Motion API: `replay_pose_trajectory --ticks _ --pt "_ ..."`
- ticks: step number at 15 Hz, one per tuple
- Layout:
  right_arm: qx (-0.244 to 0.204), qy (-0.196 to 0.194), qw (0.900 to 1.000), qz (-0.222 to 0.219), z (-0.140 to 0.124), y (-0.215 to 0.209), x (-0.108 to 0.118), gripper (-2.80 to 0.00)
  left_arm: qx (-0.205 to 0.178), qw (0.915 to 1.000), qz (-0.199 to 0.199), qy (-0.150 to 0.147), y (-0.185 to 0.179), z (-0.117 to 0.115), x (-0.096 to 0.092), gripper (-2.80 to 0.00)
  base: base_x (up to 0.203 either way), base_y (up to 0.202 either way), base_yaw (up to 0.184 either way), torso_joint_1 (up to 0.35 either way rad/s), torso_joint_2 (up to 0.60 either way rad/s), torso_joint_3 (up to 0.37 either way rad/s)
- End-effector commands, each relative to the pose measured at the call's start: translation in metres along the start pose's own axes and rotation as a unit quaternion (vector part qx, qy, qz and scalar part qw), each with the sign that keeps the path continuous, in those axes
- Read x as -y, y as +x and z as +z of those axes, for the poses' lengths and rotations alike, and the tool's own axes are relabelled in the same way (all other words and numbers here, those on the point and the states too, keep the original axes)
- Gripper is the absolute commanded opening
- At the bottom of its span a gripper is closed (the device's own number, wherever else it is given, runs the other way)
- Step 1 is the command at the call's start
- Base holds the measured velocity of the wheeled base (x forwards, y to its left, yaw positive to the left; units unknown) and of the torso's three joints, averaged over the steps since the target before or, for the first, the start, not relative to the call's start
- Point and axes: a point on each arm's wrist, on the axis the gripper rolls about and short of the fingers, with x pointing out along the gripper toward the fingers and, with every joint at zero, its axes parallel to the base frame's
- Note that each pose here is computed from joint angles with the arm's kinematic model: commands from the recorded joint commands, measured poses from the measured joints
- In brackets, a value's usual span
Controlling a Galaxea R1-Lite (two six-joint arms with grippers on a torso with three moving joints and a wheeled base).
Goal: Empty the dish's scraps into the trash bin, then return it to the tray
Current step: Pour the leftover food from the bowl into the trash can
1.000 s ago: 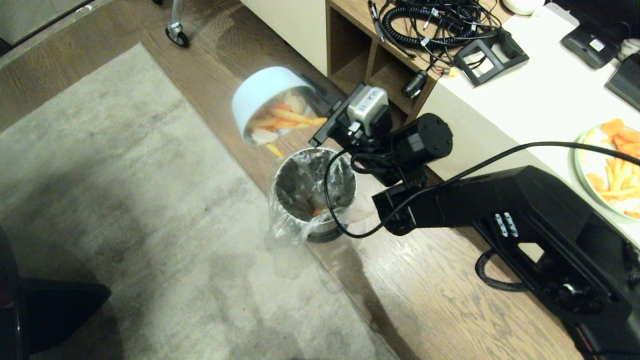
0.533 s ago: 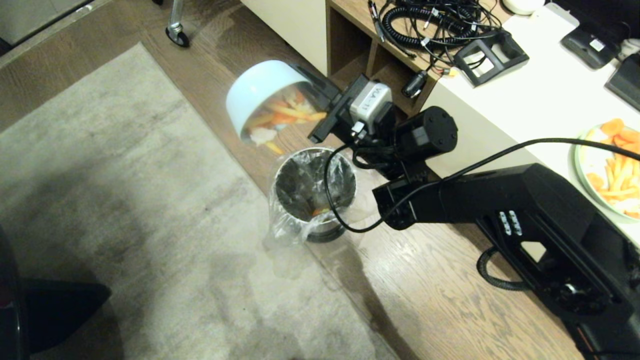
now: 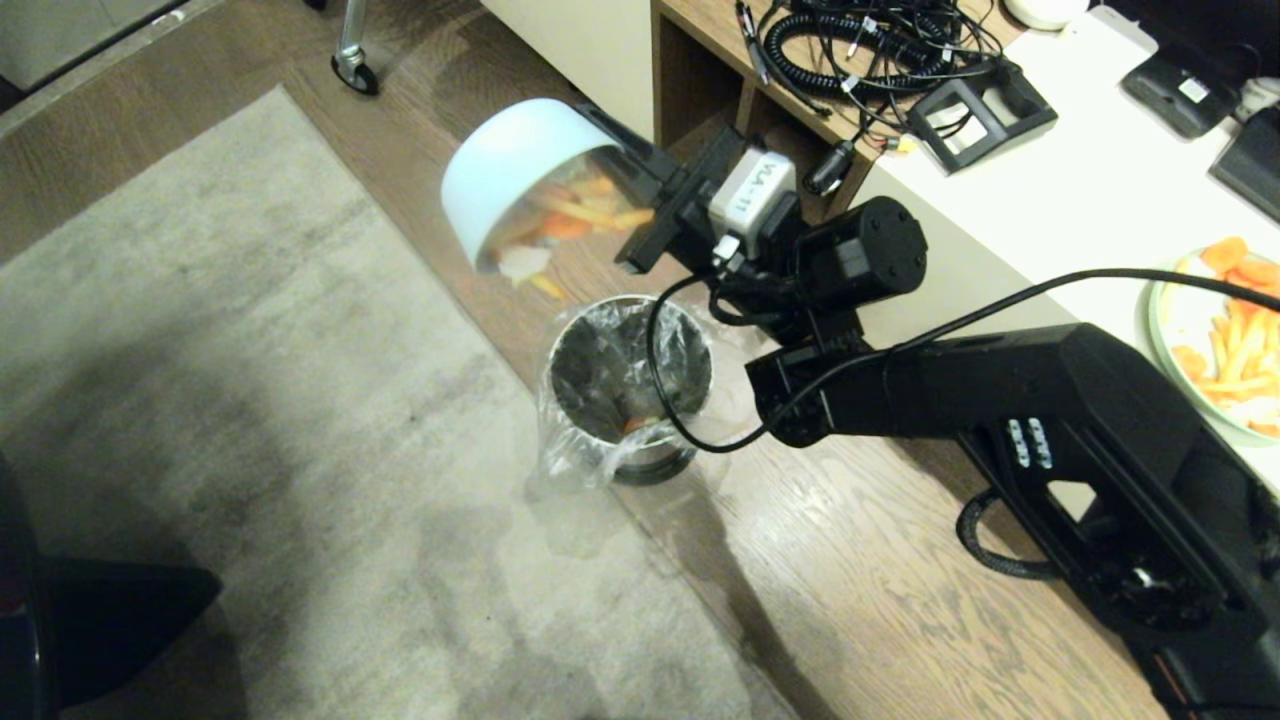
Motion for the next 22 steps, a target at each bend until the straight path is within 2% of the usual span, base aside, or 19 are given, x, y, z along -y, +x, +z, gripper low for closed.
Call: replay_pose_trajectory --ticks 1,4,7,11,12,15,17,22 --pt "0.02 -0.015 1.0 -0.002 0.0034 -0.0003 0.0005 -2.8 0.001 1.0 0.001 0.0 0.0 0.0 0.0 -2.8 0.0 0.0 0.0 0.0 0.0 0.0" --pt "0.023 -0.013 1.0 0.005 0.0041 -0.0001 0.0006 -2.8 0.001 1.0 0.001 -0.001 0.0 0.0 0.0 -2.8 0.0 0.0 0.0 0.0 0.0 0.0" --pt "0.042 -0.014 0.997 0.061 0.0024 -0.0029 -0.0024 -2.8 0.001 1.0 0.001 -0.001 0.0 0.0 0.0 -2.8 0.0 0.0 0.0 0.0 0.0 0.0" --pt "0.043 -0.022 0.997 0.057 0.0044 -0.0018 -0.0003 -2.8 0.0 1.0 0.0 -0.001 0.0 0.0001 0.0 -2.8 0.0 0.0 0.0 0.0 0.0 0.0" --pt "0.036 -0.022 0.998 0.044 0.0032 -0.0028 0.0004 -2.8 0.001 1.0 0.0 0.0 0.0 0.0 0.0 -2.8 0.0 0.0 0.0 0.0 0.0 0.0" --pt "0.002 -0.029 0.999 -0.032 0.0011 -0.0032 0.0037 -2.8 0.001 1.0 0.001 -0.001 0.0 0.0 0.0 -2.8 0.0 0.0 0.0 0.0 0.0 0.0" --pt "-0.007 -0.053 0.997 -0.047 0.0006 -0.0034 0.0041 -2.8 0.001 1.0 0.001 0.0 0.0 0.0 0.0 -2.8 0.0 0.0 0.0 0.0 0.0 0.0" --pt "-0.009 -0.063 0.996 -0.06 0.0037 -0.0009 0.0055 -2.8 0.001 1.0 0.001 0.0 0.0 0.0 0.0 -2.8 0.0 0.0 0.0 0.0 0.0 0.0"
